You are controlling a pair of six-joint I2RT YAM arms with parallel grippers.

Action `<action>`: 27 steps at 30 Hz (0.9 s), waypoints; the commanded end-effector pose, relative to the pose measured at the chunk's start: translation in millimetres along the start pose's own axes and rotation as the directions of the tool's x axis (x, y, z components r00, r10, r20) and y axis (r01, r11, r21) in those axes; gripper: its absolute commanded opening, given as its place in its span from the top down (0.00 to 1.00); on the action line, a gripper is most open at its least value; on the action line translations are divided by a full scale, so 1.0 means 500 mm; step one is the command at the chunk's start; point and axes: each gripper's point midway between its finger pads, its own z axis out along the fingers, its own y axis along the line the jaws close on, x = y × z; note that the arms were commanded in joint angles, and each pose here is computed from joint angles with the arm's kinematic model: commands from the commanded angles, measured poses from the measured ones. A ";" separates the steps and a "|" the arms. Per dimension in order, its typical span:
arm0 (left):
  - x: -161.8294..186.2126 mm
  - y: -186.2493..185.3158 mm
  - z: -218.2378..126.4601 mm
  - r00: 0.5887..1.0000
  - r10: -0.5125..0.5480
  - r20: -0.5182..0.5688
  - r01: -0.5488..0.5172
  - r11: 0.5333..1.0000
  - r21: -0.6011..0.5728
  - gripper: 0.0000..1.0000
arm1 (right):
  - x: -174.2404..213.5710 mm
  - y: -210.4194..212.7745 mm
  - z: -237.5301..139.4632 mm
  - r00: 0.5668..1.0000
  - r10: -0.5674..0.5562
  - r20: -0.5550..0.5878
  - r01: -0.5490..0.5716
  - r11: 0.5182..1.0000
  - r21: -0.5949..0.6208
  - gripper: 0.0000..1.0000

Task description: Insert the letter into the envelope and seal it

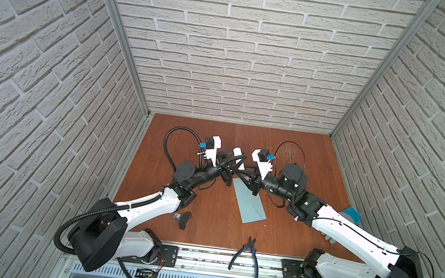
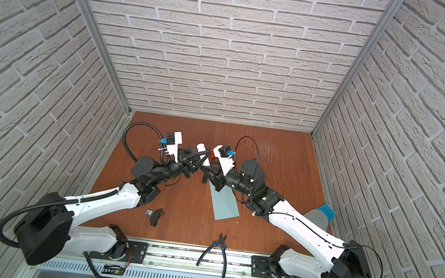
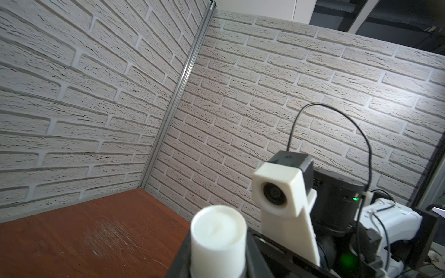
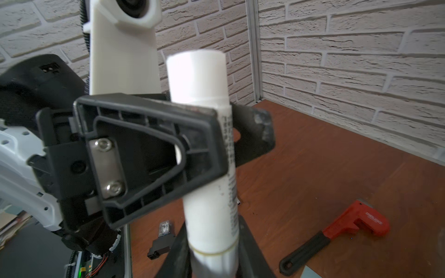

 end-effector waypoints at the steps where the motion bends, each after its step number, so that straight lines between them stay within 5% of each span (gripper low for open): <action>1: 0.037 0.044 0.001 0.996 0.074 -0.045 -0.080 0.987 -0.138 1.00 | -0.102 -0.021 -0.047 0.977 -0.113 0.183 0.070 0.972 0.225 0.94; 7: 0.055 0.035 0.022 0.998 0.060 -0.029 -0.064 0.987 -0.148 1.00 | -0.120 -0.028 -0.075 0.953 -0.206 0.221 0.086 0.887 0.454 0.94; 14: 0.073 0.026 0.042 0.999 0.044 -0.021 -0.046 0.989 -0.139 1.00 | -0.121 0.014 -0.046 0.935 -0.326 0.141 0.197 0.806 0.558 0.93; 19: 0.058 0.023 0.033 0.997 0.074 -0.019 -0.076 0.987 -0.143 1.00 | -0.088 0.015 -0.024 0.943 -0.323 0.079 0.231 0.805 0.546 0.71; 22: 0.041 0.026 0.023 0.996 0.086 -0.010 -0.087 0.986 -0.144 1.00 | -0.066 0.009 -0.020 0.951 -0.303 0.055 0.225 0.806 0.547 0.47; 27: 0.011 0.032 0.006 0.995 0.096 0.010 -0.094 0.987 -0.133 1.00 | -0.030 -0.006 -0.030 0.955 -0.296 -0.016 0.254 0.791 0.557 0.35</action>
